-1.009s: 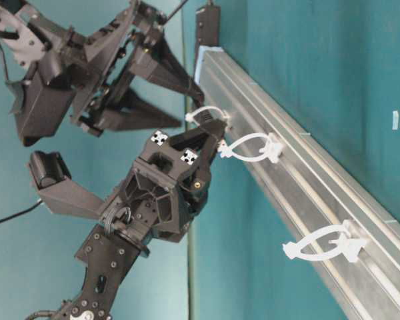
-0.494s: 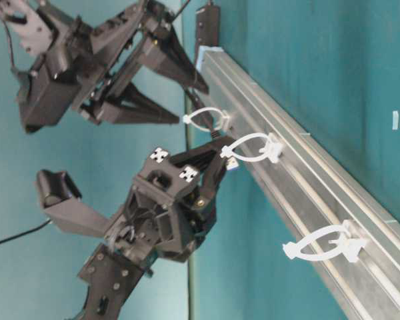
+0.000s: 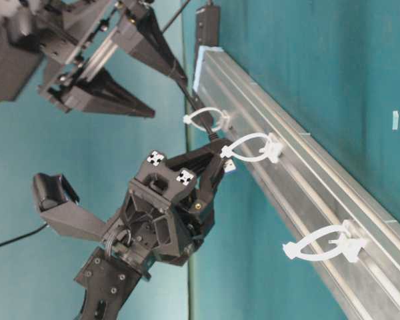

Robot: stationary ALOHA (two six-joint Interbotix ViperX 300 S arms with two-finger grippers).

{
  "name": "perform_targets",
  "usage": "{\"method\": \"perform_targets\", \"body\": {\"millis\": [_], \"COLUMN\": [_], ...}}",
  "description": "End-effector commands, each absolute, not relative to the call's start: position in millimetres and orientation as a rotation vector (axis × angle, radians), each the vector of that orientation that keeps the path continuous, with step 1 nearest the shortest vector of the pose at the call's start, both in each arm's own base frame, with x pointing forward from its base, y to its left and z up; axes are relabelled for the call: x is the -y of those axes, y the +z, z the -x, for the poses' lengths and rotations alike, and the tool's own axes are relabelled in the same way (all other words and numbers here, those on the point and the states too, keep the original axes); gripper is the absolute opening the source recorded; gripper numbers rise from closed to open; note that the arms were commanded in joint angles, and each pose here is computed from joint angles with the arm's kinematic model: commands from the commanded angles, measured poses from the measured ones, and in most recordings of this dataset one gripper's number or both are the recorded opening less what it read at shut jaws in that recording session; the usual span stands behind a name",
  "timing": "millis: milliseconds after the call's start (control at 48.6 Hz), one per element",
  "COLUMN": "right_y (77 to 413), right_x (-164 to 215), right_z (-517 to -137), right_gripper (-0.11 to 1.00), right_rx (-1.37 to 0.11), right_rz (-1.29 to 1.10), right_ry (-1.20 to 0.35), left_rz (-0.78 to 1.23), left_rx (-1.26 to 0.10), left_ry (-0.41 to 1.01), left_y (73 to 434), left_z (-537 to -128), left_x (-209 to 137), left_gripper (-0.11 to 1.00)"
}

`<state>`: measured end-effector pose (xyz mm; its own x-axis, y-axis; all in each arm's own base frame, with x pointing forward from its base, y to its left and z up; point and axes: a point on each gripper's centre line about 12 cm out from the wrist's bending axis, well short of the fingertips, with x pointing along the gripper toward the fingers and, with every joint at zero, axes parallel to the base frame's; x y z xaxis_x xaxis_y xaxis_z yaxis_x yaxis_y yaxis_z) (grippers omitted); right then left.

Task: Pass the USB cable through three rings with both arms.

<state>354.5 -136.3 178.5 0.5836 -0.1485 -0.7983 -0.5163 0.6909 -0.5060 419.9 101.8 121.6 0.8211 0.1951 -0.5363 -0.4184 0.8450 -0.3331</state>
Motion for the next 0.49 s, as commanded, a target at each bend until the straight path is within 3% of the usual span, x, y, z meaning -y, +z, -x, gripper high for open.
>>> {"method": "perform_targets", "body": {"millis": [0,473], "right_y": [180.8,177.6], "right_x": [128.9,114.5], "right_z": [-358.6,-366.1], "right_gripper": [0.86,0.85], "right_rx": [-0.925,-0.887], "right_rz": [0.811,0.779], "right_ry": [0.245,0.218], "left_rz": [0.459,0.465], "left_rx": [-0.466,-0.466], "left_ry": [0.325,0.308], "left_y": [139.2,142.0], "left_z": [-421.2,-416.2], "left_x": [-99.3,-89.4], "left_gripper": [0.11,0.11]}}
